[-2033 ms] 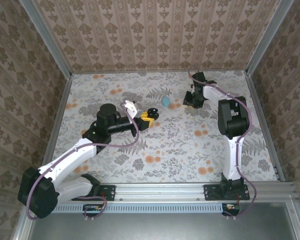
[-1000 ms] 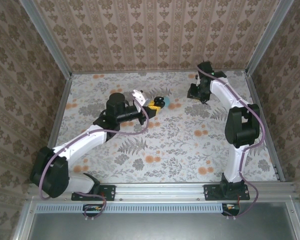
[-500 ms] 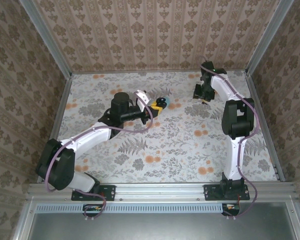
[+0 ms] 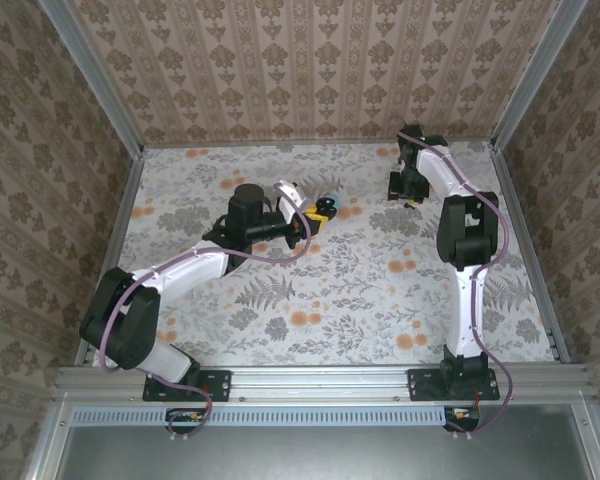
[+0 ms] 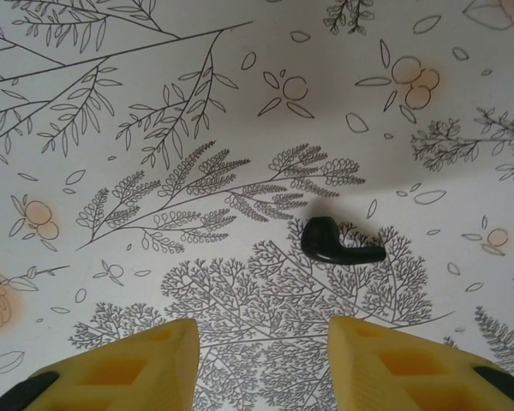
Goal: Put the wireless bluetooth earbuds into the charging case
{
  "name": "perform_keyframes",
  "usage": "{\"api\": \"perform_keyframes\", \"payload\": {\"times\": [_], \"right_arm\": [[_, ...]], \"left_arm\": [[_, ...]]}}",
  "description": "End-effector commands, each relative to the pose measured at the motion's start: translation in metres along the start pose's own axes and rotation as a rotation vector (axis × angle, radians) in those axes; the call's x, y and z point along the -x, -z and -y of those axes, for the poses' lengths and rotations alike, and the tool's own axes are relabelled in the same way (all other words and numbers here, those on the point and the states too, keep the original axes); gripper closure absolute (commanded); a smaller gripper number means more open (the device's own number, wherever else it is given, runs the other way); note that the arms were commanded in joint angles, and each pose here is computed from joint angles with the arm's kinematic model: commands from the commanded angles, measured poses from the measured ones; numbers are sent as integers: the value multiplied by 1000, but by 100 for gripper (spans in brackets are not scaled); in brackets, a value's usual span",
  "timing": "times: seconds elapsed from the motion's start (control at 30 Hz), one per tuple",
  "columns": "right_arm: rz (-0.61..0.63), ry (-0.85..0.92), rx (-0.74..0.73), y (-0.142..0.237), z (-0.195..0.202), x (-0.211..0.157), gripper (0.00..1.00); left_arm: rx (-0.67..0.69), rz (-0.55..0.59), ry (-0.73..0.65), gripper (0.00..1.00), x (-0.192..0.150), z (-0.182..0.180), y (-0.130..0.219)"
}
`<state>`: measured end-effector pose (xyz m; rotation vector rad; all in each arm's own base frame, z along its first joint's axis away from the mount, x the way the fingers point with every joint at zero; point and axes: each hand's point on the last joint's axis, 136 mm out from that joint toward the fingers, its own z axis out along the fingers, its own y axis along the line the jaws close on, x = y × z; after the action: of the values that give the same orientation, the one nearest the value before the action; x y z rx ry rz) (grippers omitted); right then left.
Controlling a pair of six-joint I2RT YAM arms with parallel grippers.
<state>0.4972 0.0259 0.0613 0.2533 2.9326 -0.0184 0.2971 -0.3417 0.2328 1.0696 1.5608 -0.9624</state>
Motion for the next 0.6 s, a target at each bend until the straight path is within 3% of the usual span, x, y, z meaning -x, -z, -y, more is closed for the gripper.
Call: {"api": "perform_keyframes", "payload": {"times": [0.0, 0.57], "right_arm": [[-28, 90, -27, 2, 8, 1, 55], [-135, 375, -76, -14, 17, -4, 49]], "left_arm": [[-27, 66, -36, 100, 28, 1, 1], [-38, 54, -14, 100, 28, 3, 2]]}}
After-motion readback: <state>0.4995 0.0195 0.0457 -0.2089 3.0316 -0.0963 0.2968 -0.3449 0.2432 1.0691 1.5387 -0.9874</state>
